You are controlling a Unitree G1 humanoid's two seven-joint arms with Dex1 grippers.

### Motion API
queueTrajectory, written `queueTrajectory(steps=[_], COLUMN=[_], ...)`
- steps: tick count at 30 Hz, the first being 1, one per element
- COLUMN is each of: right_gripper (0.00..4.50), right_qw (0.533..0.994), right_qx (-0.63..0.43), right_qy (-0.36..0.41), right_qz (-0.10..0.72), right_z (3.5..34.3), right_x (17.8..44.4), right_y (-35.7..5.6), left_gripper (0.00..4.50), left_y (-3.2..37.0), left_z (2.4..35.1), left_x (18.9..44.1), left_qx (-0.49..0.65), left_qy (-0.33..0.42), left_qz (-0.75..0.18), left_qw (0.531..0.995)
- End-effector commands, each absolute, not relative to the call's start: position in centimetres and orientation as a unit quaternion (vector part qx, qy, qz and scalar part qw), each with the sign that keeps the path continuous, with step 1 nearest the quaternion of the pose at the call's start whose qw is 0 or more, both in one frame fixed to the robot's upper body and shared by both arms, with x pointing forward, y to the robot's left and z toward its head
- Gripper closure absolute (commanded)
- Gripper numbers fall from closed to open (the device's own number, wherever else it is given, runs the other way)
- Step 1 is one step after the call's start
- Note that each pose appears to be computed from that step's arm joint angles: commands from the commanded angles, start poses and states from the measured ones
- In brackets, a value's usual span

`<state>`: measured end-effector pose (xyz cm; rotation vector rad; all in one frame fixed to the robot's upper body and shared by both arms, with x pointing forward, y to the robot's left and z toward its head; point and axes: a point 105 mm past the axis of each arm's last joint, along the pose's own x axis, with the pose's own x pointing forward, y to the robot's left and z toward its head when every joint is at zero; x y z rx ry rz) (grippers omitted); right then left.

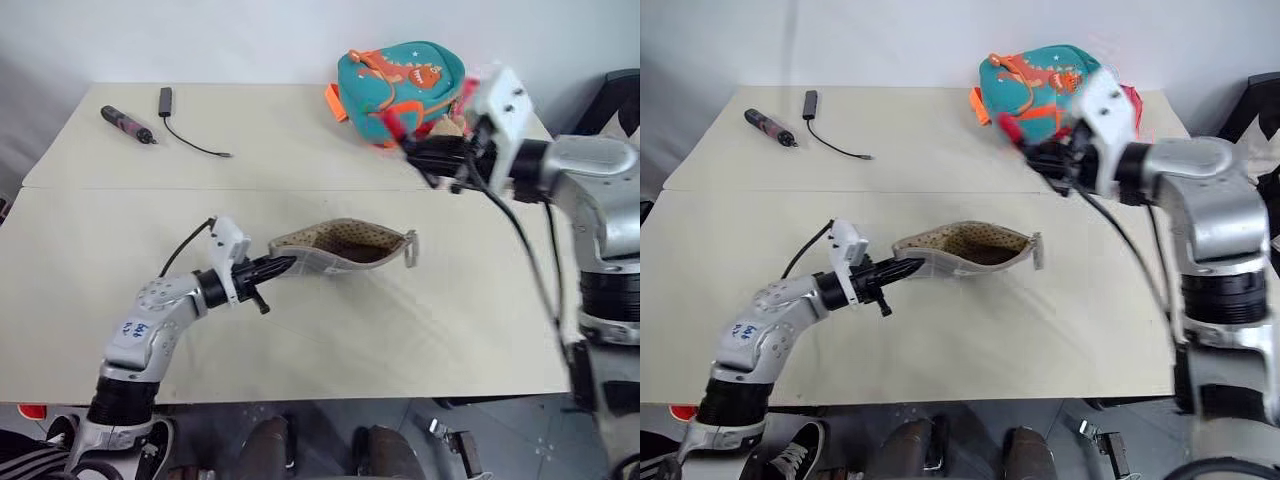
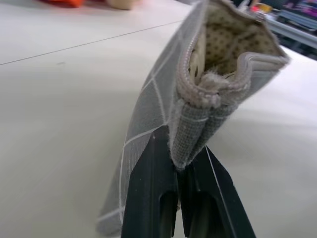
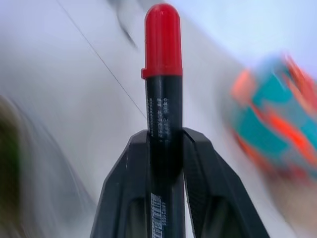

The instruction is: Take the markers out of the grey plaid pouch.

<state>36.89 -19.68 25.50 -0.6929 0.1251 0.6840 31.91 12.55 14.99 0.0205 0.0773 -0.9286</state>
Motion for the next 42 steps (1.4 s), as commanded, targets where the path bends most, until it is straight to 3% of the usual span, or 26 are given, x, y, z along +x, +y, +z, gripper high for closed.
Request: queueTrajectory(steps=[1, 7, 17, 22, 25, 29, 32, 36, 38, 40, 42], right_gripper=[3.97, 3.97, 3.97, 2.24, 1.29, 1.29, 1.29, 2.19, 2.87, 3.59, 4.29], right_qw=[0.849, 0.864, 0.868, 0.871, 0.879, 0.893, 0.886, 0.835, 0.805, 0.784, 0.779], right_qx=[-0.445, -0.370, -0.307, -0.304, -0.330, -0.295, -0.271, -0.236, -0.246, -0.264, -0.311], right_qy=[0.119, 0.202, 0.229, 0.219, 0.162, 0.052, -0.013, -0.047, -0.041, -0.031, -0.014], right_qz=[0.258, 0.277, 0.317, 0.317, 0.303, 0.336, 0.376, 0.495, 0.539, 0.561, 0.544], right_z=[22.8, 17.3, 15.5, 15.9, 18.7, 25.7, 28.8, 29.0, 27.9, 26.7, 24.9], right_x=[37.3, 36.2, 35.2, 35.5, 36.4, 36.6, 35.9, 32.7, 31.2, 30.4, 31.2], right_y=[-23.9, -24.8, -23.0, -22.7, -22.1, -18.7, -15.7, -9.3, -7.1, -6.2, -6.5], left_gripper=[4.50, 4.50, 4.50, 4.50, 4.50, 4.50, 4.50, 4.50, 4.50, 4.50, 4.50], left_y=[12.8, 12.0, 11.7, 11.7, 11.7, 11.7, 11.9, 11.8, 11.7, 11.6, 11.5], left_z=[15.5, 15.4, 15.5, 15.5, 15.3, 15.6, 15.8, 17.2, 17.5, 17.7, 17.6], left_x=[31.7, 31.6, 31.5, 31.5, 31.4, 31.4, 31.6, 32.0, 32.0, 32.0, 31.8], left_qx=[0.003, 0.000, -0.001, -0.001, 0.009, -0.003, -0.011, -0.048, -0.066, -0.075, -0.076], left_qy=[0.022, 0.022, 0.021, 0.021, 0.024, 0.023, 0.022, 0.029, 0.035, 0.041, 0.045], left_qz=[-0.442, -0.454, -0.459, -0.459, -0.462, -0.463, -0.464, -0.473, -0.479, -0.484, -0.491], left_qw=[0.897, 0.891, 0.888, 0.888, 0.887, 0.886, 0.886, 0.879, 0.875, 0.871, 0.867])
